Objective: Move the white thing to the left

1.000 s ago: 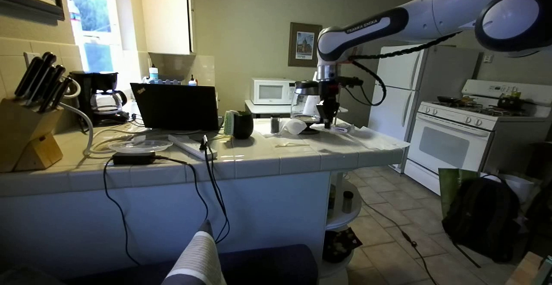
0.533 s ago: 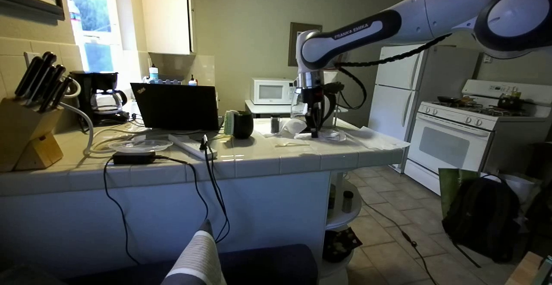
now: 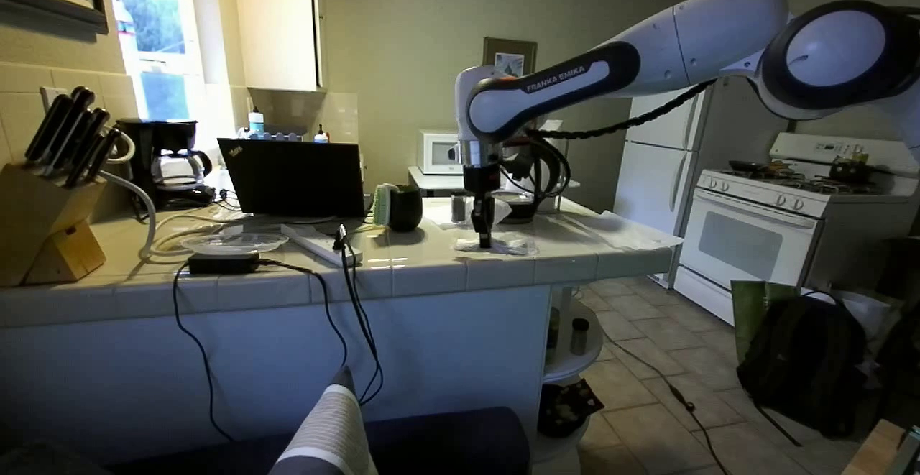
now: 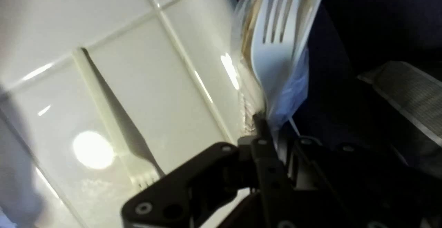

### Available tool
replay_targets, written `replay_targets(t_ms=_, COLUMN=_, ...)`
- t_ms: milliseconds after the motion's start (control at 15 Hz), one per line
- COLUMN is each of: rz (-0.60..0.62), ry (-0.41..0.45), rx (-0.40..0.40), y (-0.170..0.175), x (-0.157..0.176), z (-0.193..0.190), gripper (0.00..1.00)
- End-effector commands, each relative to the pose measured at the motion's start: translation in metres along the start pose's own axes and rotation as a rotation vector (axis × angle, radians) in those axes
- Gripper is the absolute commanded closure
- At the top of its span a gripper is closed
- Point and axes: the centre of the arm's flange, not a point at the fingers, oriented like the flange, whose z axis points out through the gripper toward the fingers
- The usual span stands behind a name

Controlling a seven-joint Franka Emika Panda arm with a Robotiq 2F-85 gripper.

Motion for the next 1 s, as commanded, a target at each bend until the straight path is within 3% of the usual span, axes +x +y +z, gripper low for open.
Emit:
replay_targets(t_ms=0, rz=-0.068, ry=0.036, rx=-0.032, y=-0.001, x=0.044, z=0.004, gripper=0.97)
replay_targets(t_ms=600, rz=-0.151, ry=0.185, rx=-0.105, y=0.004, x=0.107, z=0.014, gripper=0.97)
replay_targets(t_ms=667, rz=-0.15, ry=0.192, rx=-0.108, y=0.005, x=0.109, z=0.013, gripper=0.65)
replay_targets(t_ms=733, rz=-0.149, ry=0.198, rx=-0.116, y=0.006, x=0.11, z=0.012, gripper=0.64)
replay_targets(t_ms=933, rz=-0.116, ry=0.182, rx=-0.138, y=0.005, x=0.101, z=0.004, gripper=0.42)
